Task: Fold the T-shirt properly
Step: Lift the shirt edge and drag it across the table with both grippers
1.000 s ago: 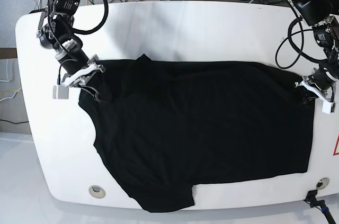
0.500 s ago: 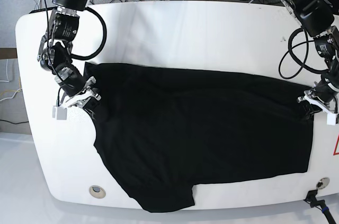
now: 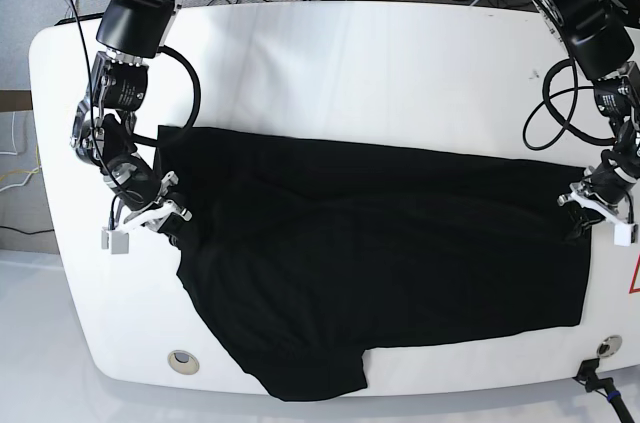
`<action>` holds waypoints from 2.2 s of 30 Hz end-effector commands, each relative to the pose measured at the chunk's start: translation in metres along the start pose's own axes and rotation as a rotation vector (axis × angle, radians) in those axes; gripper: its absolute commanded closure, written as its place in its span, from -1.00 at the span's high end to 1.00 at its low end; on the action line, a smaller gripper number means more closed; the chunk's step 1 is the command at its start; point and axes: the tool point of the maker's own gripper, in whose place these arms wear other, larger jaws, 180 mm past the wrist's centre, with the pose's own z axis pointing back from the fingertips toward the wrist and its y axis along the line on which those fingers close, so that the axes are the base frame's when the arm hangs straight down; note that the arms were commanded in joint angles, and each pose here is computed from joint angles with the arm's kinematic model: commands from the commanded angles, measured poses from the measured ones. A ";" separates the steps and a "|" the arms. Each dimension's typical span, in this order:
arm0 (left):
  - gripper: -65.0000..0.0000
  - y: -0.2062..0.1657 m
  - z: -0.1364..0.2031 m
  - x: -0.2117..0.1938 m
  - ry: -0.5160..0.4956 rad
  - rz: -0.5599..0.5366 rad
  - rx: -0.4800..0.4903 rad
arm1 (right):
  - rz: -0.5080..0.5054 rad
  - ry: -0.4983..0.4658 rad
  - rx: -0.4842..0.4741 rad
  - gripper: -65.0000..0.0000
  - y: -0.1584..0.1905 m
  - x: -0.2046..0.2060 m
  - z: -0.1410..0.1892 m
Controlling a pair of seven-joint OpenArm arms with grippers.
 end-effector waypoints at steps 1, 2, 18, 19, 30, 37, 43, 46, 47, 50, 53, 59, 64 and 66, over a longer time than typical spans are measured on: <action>-1.00 -0.001 0.004 0.031 -0.087 -0.023 -0.010 | 0.042 -0.059 0.027 -0.91 0.011 0.025 0.000; -1.00 -0.001 0.004 0.031 -0.087 -0.024 -0.009 | 0.040 -0.058 0.026 -0.91 0.010 0.025 -0.001; 0.11 0.041 0.038 0.100 -0.170 -0.299 0.186 | 0.360 -0.054 -0.093 0.82 0.027 0.065 0.021; 0.11 0.039 0.042 0.105 -0.185 -0.319 0.188 | 0.389 -0.053 -0.104 0.82 0.026 0.065 0.029; 0.10 0.028 0.051 0.012 -0.047 -0.395 0.124 | 0.580 0.156 -0.403 0.82 -0.057 0.008 0.079; 0.10 0.037 0.059 -0.017 0.016 -0.460 0.155 | 0.575 0.250 -0.440 0.82 -0.076 -0.030 0.091; 0.10 0.039 0.061 -0.023 0.025 -0.467 0.158 | 0.498 0.265 -0.439 0.82 -0.096 -0.057 0.090; 0.10 0.039 0.062 -0.026 0.031 -0.464 0.157 | 0.466 0.268 -0.435 0.82 -0.101 -0.067 0.087; 0.10 0.039 0.062 -0.026 0.031 -0.464 0.157 | 0.458 0.271 -0.432 0.82 -0.102 -0.071 0.086; 0.10 0.034 0.058 -0.034 0.030 -0.443 0.147 | 0.457 0.290 -0.408 0.82 -0.102 -0.079 0.084; 0.10 0.032 0.056 -0.035 0.027 -0.437 0.143 | 0.440 0.297 -0.381 0.82 -0.095 -0.090 0.078; 0.10 0.031 0.055 -0.034 0.024 -0.437 0.143 | 0.423 0.313 -0.380 0.79 -0.095 -0.101 0.081; 0.10 0.032 0.055 -0.034 0.024 -0.433 0.144 | 0.420 0.316 -0.380 0.20 -0.096 -0.103 0.081; 0.10 0.031 0.052 -0.027 0.011 -0.435 0.145 | 0.420 0.316 -0.380 -0.15 -0.096 -0.103 0.081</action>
